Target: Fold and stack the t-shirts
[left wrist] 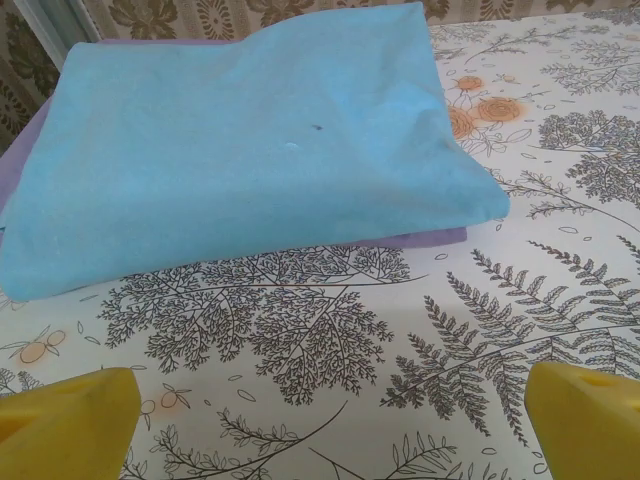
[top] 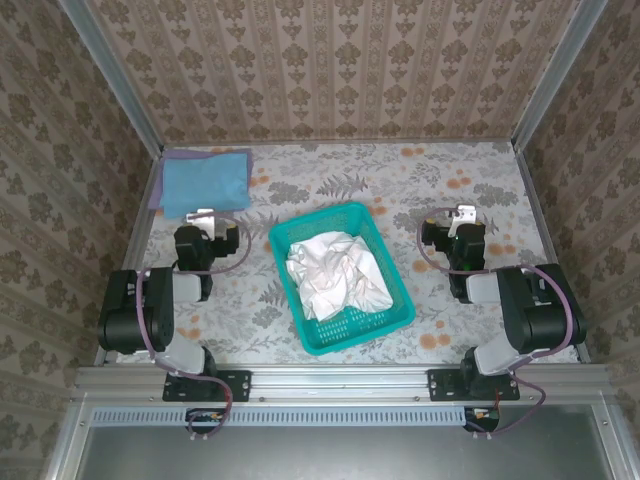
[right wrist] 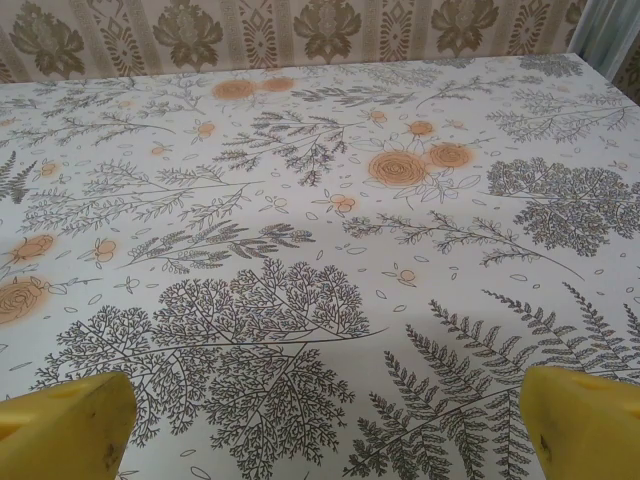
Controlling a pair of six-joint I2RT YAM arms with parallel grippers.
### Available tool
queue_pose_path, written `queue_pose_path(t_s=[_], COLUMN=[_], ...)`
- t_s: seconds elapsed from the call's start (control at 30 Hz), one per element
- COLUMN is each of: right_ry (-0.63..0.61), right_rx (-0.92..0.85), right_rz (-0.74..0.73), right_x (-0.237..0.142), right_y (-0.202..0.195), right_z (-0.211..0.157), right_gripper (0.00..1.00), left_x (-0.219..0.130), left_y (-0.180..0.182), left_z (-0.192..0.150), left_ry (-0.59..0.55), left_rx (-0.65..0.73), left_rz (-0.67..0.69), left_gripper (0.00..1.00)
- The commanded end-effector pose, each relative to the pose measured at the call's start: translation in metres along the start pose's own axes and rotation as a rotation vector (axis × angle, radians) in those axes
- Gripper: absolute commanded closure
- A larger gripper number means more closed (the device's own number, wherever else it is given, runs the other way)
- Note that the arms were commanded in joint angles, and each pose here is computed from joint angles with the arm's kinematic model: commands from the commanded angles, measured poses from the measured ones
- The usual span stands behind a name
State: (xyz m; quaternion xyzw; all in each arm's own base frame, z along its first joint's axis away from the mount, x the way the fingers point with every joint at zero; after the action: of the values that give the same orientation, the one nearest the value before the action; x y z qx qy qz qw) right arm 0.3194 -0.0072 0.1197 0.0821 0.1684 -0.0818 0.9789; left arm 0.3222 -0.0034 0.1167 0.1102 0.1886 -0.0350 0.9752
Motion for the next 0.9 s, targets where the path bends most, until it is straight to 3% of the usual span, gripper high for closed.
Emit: queue_pose_path(t_s=[0.0, 0.87], right_ry=[-0.037, -0.034], right_rx=[0.021, 0.024], right_rz=[-0.017, -0.016], right_x=[-0.0017, -0.001], right_y=[-0.0022, -0.0025], right_z=[0.0058, 0.0059], right_gripper=[0.0, 0.0], left_x=[0.0006, 0.0007], left_y=[0.0007, 0.0016], left_z=[0.0064, 0.0067], left_ry=[-0.024, -0.024], left_rx=[0.008, 0.002], left_rz=[-0.006, -0.005], left_gripper=[0.0, 0.0])
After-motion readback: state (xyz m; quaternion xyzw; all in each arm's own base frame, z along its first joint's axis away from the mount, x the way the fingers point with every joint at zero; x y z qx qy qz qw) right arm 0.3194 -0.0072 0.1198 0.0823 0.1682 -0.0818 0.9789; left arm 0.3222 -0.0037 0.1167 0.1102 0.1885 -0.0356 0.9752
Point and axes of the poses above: each hand's point on the last joint's axis, 136 mm out from that joint toward the fingers, its own x axis out along the fingers, its own y axis along the line the jaws close on, z = x × y, the point moved 8 cm from there along -x, back along the fingers, and after that the axes turned 8 degrees about x, right-handed, at the moved point
